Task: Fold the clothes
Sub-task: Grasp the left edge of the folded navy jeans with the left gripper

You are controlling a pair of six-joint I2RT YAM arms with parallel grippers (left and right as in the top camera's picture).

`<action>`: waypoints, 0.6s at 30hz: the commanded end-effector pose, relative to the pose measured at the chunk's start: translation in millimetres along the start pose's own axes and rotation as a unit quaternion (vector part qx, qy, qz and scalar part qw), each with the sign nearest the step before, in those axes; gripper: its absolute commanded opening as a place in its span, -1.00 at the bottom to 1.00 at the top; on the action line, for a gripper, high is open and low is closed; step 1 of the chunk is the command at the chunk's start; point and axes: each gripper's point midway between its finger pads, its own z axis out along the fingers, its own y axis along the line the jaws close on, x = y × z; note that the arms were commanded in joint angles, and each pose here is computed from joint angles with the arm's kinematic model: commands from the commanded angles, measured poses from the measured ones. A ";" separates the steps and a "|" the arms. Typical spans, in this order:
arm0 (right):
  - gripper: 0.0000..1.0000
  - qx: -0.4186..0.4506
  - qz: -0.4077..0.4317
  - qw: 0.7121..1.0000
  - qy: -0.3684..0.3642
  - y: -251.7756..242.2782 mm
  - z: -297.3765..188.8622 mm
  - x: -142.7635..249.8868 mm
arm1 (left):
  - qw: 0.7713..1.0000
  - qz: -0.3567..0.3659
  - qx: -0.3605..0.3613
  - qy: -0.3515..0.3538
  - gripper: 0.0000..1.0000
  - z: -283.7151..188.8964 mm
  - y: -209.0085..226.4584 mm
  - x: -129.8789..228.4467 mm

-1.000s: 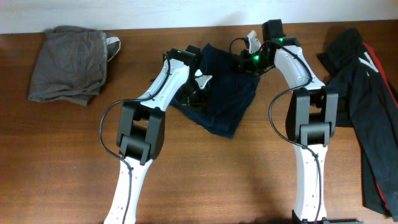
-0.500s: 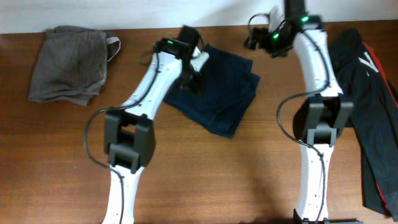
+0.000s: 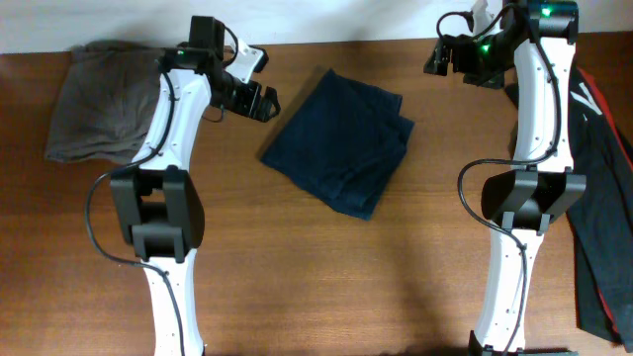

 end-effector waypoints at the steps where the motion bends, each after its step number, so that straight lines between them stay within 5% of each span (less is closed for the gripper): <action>1: 0.98 0.003 -0.018 1.000 -0.014 6.7 -10.8 -3.8 | 0.996 0.041 0.081 0.007 0.98 40.8 -25.7 9.0; 18: 0.97 0.004 -0.009 1.000 0.005 5.7 -10.9 5.7 | 0.986 0.052 0.154 0.045 0.98 96.9 -73.4 31.0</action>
